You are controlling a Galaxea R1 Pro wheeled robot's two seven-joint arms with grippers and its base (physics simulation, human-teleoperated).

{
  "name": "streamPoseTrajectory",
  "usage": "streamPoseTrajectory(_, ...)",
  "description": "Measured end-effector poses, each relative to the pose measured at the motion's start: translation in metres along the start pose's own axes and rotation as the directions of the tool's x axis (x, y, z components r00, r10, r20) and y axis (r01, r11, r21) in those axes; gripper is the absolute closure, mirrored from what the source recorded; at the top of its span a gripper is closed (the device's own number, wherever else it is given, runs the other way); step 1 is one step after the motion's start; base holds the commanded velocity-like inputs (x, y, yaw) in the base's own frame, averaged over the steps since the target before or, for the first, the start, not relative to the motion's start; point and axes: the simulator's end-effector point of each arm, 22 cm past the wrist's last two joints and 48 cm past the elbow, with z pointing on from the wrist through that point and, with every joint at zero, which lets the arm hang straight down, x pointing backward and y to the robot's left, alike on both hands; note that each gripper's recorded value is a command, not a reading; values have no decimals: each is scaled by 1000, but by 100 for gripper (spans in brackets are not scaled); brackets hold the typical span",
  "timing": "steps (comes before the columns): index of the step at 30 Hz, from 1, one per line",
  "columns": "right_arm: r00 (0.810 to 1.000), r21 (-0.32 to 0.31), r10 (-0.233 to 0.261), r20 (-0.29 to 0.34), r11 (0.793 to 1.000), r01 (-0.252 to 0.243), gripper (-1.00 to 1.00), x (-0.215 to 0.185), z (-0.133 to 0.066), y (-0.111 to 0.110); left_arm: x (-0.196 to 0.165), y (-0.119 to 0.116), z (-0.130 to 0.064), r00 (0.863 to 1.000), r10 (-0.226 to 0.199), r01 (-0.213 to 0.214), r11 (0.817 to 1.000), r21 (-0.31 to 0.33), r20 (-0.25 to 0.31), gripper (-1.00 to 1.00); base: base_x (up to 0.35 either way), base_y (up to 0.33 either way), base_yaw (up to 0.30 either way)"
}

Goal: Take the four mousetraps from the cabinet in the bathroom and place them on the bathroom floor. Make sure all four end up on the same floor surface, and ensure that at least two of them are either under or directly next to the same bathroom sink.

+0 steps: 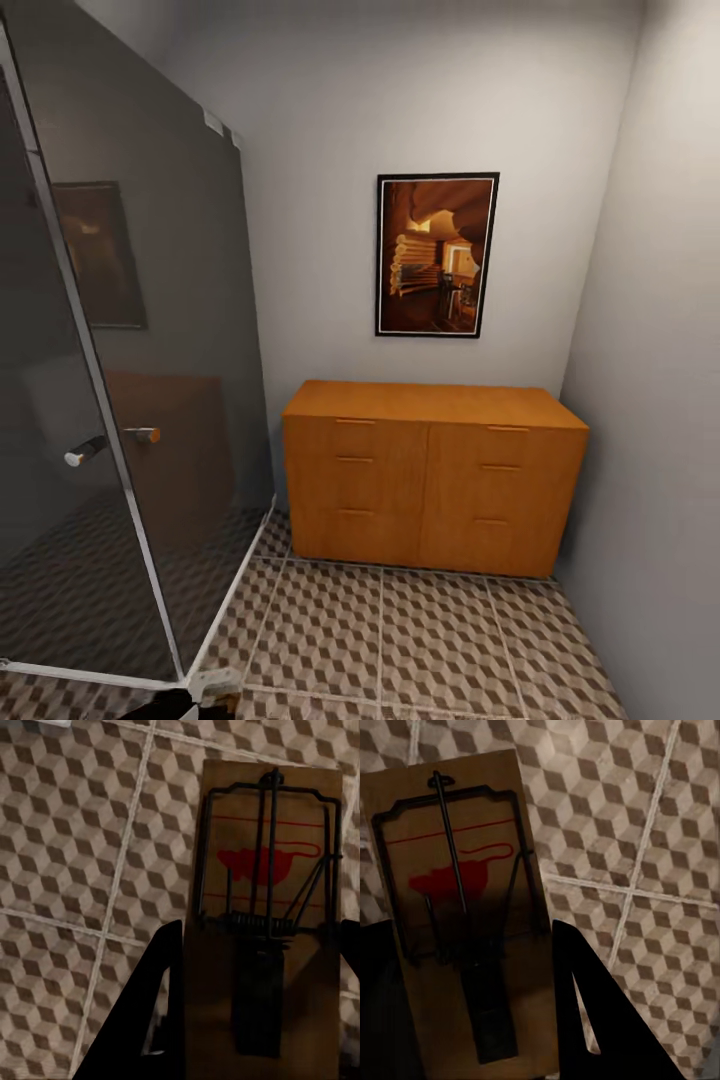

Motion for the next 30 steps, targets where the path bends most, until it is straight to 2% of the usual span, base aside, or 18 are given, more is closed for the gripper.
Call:
streamPoseTrajectory(4, 1000, -2, 1, -8, 1000, -1, 100, 5, 1, 4, 21, 13, 5, 998, -61, 61, 998, -27, 21, 100, -345, 0, 0)
streamPoseTrajectory(8, 1000, -6, 0, -8, 1000, 0, 100, 6, 0, 9, 44, 31, 8, 993, -117, 117, 991, -61, 15, 100, -218, 0, 47)
streamPoseTrajectory(14, 1000, -4, 0, 0, 1000, 0, 100, 4, 0, 8, 72, 40, 12, 991, -135, 136, 988, -78, 14, 100, -32, 0, 231)
streamPoseTrajectory(18, 1000, -2, 0, 11, 1000, 0, 100, -1, 0, 7, 102, 48, 13, 990, -139, 138, 986, -92, -8, 100, -1, 0, 276)
streamPoseTrajectory(19, 1000, -2, 0, 12, 1000, 0, 100, -1, 0, 7, 120, 62, 13, 983, -183, 182, 977, -111, -1, 100, 0, 0, 277)
streamPoseTrajectory(22, 1000, 1, 1, 13, 1000, -1, 100, -1, 0, 5, 144, 74, 13, 975, -220, 219, 967, -127, 2, 100, 0, 0, 277)
streamPoseTrajectory(30, 1000, 9, 2, 13, 1000, -2, 100, -1, 0, -1, 179, 81, 11, 974, -223, 216, 966, -144, -30, 100, 0, 0, 277)
